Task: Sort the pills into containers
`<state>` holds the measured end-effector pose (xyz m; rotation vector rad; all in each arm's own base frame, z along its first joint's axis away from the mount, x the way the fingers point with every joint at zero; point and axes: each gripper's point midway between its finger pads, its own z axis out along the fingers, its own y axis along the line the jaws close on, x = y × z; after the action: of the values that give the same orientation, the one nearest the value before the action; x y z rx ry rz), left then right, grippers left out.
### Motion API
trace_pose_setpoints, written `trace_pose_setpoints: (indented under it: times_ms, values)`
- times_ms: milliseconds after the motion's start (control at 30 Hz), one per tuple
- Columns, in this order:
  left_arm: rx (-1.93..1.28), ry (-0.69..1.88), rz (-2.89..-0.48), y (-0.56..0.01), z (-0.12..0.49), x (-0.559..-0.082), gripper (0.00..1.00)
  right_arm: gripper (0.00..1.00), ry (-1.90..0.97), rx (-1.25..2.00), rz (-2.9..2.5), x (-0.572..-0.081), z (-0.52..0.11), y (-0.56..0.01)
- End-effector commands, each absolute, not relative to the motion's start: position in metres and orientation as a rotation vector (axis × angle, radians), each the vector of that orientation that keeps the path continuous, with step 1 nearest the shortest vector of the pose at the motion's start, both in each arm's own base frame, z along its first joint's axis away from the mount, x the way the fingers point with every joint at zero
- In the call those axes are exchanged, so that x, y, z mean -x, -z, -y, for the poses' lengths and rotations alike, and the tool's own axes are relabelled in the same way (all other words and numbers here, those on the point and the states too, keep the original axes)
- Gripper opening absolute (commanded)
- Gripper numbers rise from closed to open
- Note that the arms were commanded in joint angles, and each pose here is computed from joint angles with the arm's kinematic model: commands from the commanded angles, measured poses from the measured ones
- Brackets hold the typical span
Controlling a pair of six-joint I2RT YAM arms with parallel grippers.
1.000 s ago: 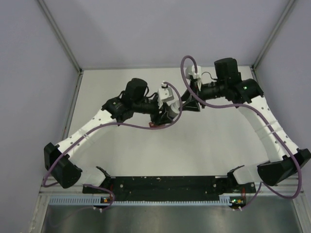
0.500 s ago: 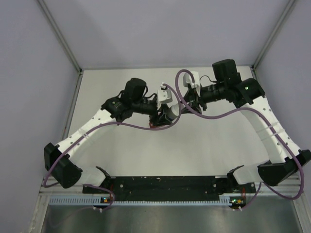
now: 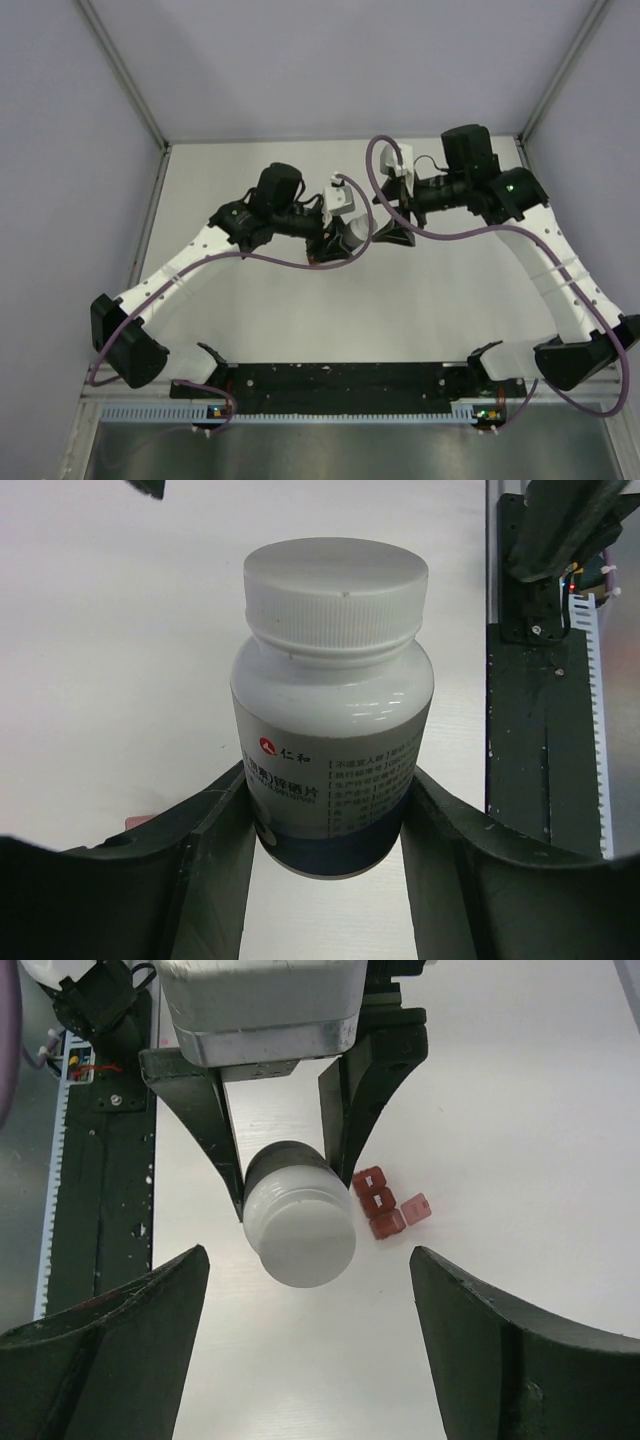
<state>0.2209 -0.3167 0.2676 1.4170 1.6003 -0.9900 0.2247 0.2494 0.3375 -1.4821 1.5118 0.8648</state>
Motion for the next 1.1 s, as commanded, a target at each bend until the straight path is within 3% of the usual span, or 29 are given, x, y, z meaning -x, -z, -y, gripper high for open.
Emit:
trace_pose_setpoints:
  times_ms: [0, 300, 500, 867, 1067]
  values:
    - [-1.329, 0.906, -1.565, -0.288, 0.314, -0.235, 0.00, 0.81, -0.881, 1.380, -1.477, -0.221, -0.252, -0.367]
    - [-1.152, 0.740, -1.623, -0.296, 0.307, -0.272, 0.00, 0.82, -0.791, 0.926, -1.747, -0.289, -0.252, -0.368]
    - [-1.081, 0.692, -1.646, -0.298, 0.305, -0.285, 0.00, 0.78, -1.073, 0.788, -1.829, -0.303, -0.271, -0.351]
    - [-1.053, 0.646, -1.662, -0.294, 0.302, -0.295, 0.00, 0.61, -1.239, 0.744, -1.845, -0.303, -0.272, -0.339]
    - [-1.068, 0.659, -1.656, -0.294, 0.304, -0.292, 0.00, 0.41, -1.292, 0.808, -1.800, -0.292, -0.275, -0.342]
